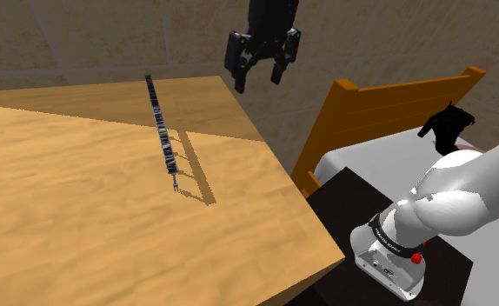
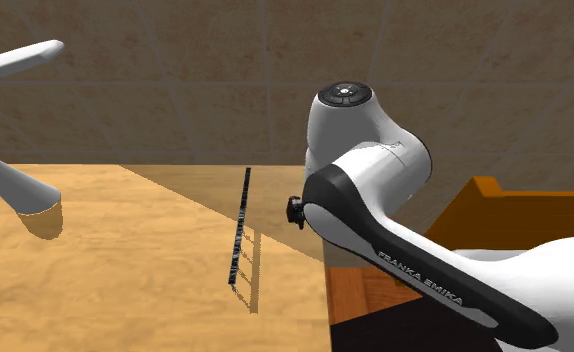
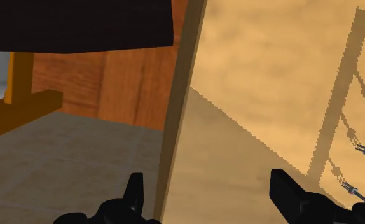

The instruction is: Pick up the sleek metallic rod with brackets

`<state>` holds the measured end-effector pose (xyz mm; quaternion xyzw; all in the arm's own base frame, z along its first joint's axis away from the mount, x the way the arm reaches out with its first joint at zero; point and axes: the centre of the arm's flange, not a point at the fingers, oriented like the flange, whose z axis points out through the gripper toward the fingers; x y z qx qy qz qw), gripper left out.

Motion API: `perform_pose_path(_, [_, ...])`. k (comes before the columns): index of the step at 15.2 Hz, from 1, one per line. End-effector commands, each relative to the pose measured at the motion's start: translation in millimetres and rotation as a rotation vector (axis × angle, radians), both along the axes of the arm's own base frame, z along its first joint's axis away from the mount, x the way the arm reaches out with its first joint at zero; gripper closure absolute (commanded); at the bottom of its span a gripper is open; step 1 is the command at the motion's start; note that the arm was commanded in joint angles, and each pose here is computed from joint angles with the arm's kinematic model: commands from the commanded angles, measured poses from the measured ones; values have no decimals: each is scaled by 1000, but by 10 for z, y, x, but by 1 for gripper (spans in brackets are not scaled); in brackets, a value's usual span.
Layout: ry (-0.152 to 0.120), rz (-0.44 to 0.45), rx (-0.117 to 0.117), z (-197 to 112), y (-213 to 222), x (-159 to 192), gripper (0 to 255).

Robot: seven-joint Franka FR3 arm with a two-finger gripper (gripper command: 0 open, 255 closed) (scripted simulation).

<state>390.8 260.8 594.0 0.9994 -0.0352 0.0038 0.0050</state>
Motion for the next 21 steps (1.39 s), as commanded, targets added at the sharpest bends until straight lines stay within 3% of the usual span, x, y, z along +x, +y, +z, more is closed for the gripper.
perform_pose_path(1, [8,-29,1,-41,241,136,0])
perform_pose_path(14, [57,-201,1,-370,1661,1106,0])
perform_pose_path(21, [59,-208,1,-702,1716,1151,0])
